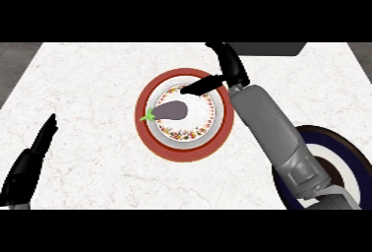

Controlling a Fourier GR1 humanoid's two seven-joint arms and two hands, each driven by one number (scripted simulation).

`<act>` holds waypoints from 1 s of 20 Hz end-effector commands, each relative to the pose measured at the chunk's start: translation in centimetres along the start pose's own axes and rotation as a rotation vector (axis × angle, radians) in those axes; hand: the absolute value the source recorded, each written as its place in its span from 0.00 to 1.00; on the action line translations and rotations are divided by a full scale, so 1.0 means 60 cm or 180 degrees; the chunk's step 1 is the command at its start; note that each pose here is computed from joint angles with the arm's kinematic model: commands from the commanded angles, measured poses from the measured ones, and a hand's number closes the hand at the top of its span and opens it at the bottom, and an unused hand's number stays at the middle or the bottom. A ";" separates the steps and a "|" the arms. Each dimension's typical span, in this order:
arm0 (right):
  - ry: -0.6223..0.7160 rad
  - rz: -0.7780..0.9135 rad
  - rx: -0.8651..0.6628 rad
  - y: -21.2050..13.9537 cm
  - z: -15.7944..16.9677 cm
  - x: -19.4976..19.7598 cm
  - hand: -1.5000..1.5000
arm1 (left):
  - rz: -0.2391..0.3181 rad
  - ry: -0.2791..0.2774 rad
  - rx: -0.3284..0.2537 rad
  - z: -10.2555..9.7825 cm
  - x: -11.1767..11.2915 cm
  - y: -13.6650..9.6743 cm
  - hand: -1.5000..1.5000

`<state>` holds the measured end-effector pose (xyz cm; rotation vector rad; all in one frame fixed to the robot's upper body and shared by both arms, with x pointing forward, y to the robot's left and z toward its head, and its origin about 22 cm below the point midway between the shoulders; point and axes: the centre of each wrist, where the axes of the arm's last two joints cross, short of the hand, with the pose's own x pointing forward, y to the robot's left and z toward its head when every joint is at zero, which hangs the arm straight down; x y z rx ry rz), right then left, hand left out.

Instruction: Pick the eggplant from the plate and place it in the plate

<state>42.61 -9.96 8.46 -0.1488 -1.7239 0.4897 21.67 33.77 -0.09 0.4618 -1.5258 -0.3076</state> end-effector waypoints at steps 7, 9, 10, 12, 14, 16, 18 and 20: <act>-0.0209 -0.0739 -0.0278 -0.207 0.050 -0.121 0.00 | 0.0021 0.0005 -0.0079 0.005 0.014 -0.013 0.50; -0.0368 -0.0772 -0.0335 -0.233 0.039 -0.112 0.00 | 0.0004 0.0001 -0.0014 0.000 0.002 -0.029 0.50; -0.0469 -0.0710 -0.0285 -0.267 0.053 -0.123 0.00 | 0.0022 -0.0029 -0.0016 -0.001 -0.003 -0.026 0.50; -0.0474 -0.0625 -0.0282 -0.280 0.075 -0.157 0.00 | 0.0005 -0.0046 -0.0040 -0.023 0.000 -0.010 0.50; -0.0434 -0.0550 -0.0292 -0.303 0.083 -0.165 0.00 | 0.0050 -0.0060 -0.0068 -0.010 0.014 -0.002 0.50; -0.0444 -0.0566 -0.0283 -0.341 0.063 -0.128 0.00 | 0.0040 -0.0068 -0.0062 -0.012 0.011 -0.025 0.50; -0.0392 -0.0584 -0.0193 -0.329 0.080 -0.157 0.00 | 0.0050 -0.0038 -0.0011 -0.008 -0.009 -0.038 0.50; -0.0436 -0.0583 -0.0302 -0.364 0.102 -0.169 0.00 | 0.0034 -0.0053 -0.0064 -0.022 0.029 -0.020 0.50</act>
